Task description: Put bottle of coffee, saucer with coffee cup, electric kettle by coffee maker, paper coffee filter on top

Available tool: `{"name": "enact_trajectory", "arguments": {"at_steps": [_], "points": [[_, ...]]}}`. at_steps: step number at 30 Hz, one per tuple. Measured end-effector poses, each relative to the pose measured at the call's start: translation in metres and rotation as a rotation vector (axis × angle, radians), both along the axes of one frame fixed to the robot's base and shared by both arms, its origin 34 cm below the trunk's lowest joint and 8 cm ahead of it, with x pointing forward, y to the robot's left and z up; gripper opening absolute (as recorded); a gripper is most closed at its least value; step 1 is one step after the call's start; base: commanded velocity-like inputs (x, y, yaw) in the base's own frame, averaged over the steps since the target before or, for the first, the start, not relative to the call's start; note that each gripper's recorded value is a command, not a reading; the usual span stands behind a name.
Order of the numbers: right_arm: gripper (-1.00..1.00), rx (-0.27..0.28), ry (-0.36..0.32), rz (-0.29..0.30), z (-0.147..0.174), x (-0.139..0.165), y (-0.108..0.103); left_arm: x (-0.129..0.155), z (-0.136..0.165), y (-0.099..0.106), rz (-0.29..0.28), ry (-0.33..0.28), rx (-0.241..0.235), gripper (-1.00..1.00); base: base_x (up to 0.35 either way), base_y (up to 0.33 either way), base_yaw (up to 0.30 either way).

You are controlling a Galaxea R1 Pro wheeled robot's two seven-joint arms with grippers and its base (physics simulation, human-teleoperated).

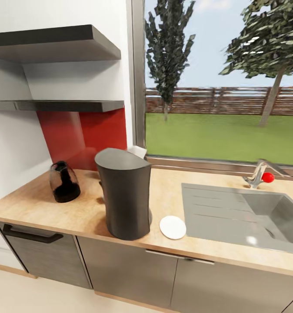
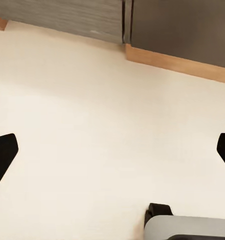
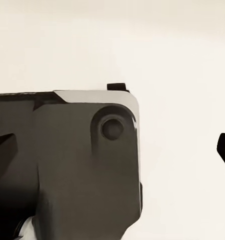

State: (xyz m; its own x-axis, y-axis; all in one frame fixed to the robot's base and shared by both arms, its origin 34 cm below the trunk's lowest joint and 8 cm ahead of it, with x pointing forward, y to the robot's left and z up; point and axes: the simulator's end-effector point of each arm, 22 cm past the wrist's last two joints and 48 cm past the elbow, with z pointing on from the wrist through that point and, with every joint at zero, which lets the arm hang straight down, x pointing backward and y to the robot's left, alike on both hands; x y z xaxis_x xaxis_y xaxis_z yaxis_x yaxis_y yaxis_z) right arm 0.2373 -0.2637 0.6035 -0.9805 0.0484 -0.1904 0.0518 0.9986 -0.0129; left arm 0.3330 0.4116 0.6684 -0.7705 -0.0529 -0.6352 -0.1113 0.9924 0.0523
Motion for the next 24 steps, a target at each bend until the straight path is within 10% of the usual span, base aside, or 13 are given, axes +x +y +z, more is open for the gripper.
{"name": "enact_trajectory", "arguments": {"at_steps": [24], "points": [[1.0,-0.004,0.001,-0.003,-0.0001,-0.0002,-0.0036,-0.0018,-0.0008,0.0017,0.0,0.006,0.005,1.0,0.049,0.3,0.0]]}}
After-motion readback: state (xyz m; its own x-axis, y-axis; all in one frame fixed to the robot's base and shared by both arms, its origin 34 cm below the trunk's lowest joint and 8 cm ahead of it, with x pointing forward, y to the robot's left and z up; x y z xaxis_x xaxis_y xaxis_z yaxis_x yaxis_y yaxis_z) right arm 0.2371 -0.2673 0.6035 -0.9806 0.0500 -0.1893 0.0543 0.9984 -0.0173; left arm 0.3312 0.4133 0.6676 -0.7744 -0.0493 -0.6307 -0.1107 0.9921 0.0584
